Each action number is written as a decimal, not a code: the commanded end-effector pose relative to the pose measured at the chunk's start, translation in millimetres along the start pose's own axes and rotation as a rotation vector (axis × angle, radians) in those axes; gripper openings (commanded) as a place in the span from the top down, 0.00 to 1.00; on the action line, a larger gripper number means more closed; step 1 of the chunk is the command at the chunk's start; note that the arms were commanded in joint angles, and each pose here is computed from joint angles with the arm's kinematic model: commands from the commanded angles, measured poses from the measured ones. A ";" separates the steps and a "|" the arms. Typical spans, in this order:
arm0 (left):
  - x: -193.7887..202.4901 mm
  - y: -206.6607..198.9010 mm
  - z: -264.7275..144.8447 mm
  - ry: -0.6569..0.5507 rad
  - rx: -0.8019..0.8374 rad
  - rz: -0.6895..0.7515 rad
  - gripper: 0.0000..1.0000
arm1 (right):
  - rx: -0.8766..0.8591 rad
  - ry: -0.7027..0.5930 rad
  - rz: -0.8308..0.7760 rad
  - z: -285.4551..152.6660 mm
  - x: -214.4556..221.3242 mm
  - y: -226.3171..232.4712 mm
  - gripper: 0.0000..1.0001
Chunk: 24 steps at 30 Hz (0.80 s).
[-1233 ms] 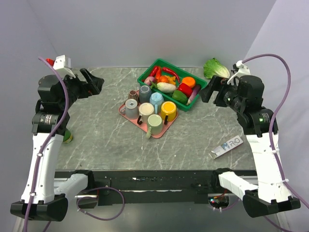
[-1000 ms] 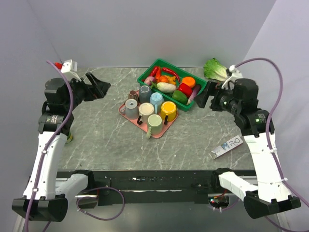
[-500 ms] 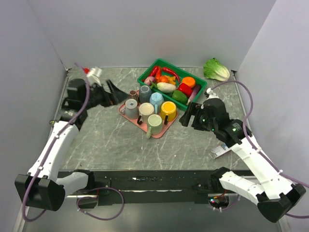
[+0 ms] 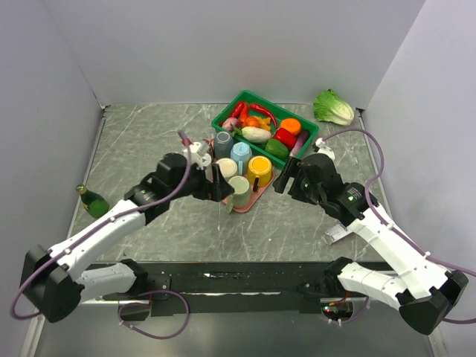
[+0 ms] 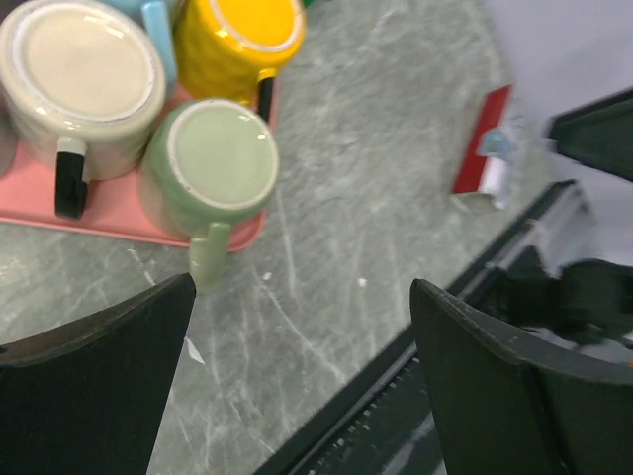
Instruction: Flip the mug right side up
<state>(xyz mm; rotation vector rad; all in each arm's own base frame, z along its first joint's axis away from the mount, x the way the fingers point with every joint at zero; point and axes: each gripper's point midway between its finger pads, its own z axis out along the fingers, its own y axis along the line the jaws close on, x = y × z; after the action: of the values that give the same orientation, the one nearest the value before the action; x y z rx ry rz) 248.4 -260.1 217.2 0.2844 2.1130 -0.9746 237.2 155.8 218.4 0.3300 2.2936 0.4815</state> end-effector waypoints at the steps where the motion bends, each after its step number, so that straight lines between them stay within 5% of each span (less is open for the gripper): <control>1: -4.4 22.6 26.5 -0.059 -0.162 0.067 0.04 | -0.034 -0.059 0.034 -0.4 -15.9 13.9 0.11; 10: 31.5 37.3 71.3 0.100 -0.255 0.217 0.04 | -0.029 -0.094 0.034 0.2 -25.3 16.7 0.09; 24: 44.8 37.4 86.3 0.149 -0.206 0.278 0.05 | 0.009 -0.062 -0.006 14.7 -26.8 21.0 0.08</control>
<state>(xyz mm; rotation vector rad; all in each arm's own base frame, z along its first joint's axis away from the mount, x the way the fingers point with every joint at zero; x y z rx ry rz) 275.4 -286.8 114.5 0.5036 2.2828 -0.5429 258.6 166.4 214.0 0.3359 2.3026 0.4408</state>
